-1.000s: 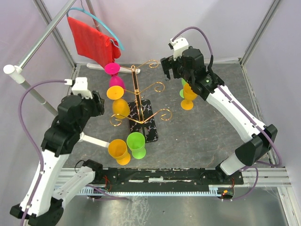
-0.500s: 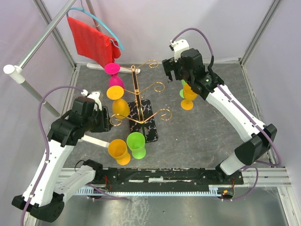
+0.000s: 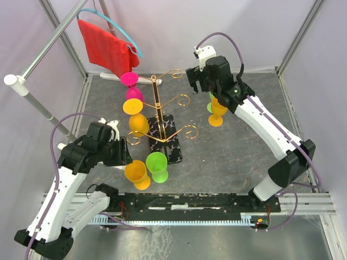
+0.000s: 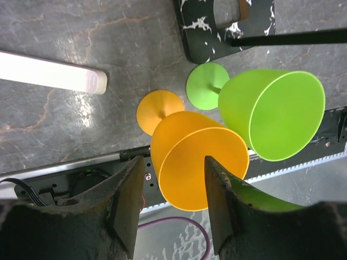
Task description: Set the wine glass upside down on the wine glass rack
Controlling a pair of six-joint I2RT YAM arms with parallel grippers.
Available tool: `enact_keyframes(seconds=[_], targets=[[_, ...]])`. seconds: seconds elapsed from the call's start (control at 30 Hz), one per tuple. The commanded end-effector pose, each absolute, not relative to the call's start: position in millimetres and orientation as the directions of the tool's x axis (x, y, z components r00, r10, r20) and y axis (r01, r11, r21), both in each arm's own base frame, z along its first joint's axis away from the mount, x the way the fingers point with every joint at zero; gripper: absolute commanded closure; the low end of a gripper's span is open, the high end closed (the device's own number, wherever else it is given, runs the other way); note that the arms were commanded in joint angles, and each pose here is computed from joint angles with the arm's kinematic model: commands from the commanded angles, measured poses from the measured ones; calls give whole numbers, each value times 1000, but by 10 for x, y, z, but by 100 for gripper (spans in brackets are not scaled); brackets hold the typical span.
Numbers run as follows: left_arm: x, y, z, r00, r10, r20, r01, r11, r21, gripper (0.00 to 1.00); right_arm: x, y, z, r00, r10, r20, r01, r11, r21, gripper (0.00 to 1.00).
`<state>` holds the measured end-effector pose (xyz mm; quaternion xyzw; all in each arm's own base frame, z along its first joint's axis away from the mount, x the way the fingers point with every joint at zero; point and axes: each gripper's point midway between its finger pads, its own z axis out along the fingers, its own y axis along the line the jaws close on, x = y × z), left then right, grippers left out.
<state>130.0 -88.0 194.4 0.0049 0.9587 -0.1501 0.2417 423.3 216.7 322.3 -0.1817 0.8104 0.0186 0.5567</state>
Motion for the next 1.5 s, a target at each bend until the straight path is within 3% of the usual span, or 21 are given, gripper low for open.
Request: enact_keyframes(seconds=[0.0,0.3,0.53,0.7,0.93,1.1,1.33,1.47], targets=[[1102,-969,1870,-917,-58,-394,90,934,-346,46,4298,2152,3565,-243,-236,-941,-274,947,-167,0],[1135,-849,1616,-925,-35,-378,73,961,-268,50,4302,2123,3559,-242,-245,-939,-264,948,-179,0],[1142,-798,1446,-938,-23,-347,61,972,-228,79,4287,2093,3557,-237,-253,-938,-259,947,-190,0],[1227,-796,1533,-919,-38,-391,57,972,-227,97,4284,2086,3574,-231,-253,-939,-257,947,-192,0],[1477,-513,1981,-839,-73,-539,-21,995,-102,97,4269,2056,3589,-228,-260,-938,-252,946,-201,0],[1702,-134,2426,-732,-96,-674,-167,985,41,97,4243,2030,3591,-227,-263,-938,-247,947,-205,0],[1897,67,2636,-647,-157,-747,-325,942,83,97,4206,1974,3608,-224,-271,-936,-236,947,-217,0],[2016,294,3059,-455,-169,-874,-432,900,51,97,4193,1974,3600,-220,-268,-938,-238,947,-215,0]])
